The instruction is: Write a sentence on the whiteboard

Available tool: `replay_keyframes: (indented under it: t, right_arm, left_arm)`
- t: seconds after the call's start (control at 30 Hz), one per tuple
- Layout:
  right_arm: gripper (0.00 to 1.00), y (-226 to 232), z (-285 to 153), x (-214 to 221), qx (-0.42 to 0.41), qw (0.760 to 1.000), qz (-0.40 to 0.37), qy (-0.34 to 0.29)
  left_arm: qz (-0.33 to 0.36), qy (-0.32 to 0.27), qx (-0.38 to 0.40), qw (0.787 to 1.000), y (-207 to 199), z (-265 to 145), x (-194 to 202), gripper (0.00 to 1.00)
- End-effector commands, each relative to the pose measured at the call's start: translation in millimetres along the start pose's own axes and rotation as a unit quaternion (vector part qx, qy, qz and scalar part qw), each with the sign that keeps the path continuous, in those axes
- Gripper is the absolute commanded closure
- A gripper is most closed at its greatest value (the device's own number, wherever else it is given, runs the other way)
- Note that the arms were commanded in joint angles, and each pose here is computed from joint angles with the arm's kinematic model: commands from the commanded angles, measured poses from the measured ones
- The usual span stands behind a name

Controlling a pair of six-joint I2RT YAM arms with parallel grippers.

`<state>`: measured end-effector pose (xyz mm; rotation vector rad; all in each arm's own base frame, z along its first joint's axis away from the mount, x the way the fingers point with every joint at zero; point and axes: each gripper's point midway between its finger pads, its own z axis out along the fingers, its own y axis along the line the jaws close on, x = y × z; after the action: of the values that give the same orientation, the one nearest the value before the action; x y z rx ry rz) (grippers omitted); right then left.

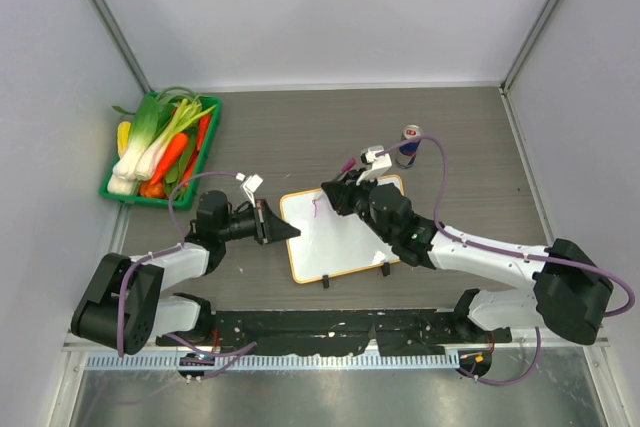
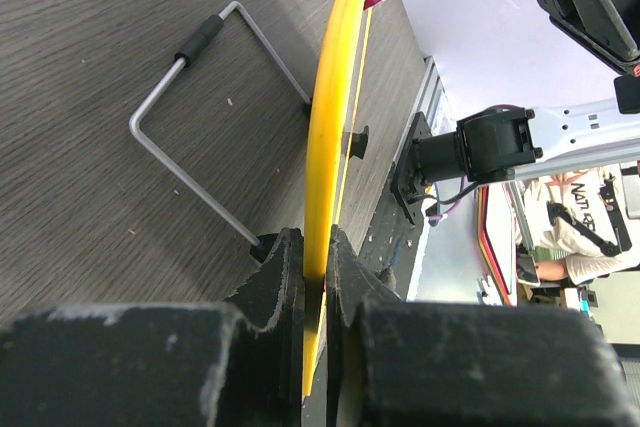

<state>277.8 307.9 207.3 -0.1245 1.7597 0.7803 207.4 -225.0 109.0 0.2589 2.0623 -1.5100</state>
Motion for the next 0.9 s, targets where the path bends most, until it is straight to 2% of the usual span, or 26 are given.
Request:
replay_keyframes:
  t: [0.0,0.27,0.87]
  right_arm:
    - [0.99,-13,-4,-7,0.037,0.999,-0.01,-0.011]
    - [0.99,-22,-10,-3,0.05,0.999,-0.015,-0.006]
    - [0.99,-3,-7,21,-0.009,0.999,-0.004,0.036]
  left_arm:
    - [0.014,-0.012,-0.042,0.999,19,1,-2,1.0]
    - [0.013,-0.012,-0.043,0.999,19,1,-2,1.0]
    - [0.012,-0.011,-0.043,0.999,19,1,-2,1.0]
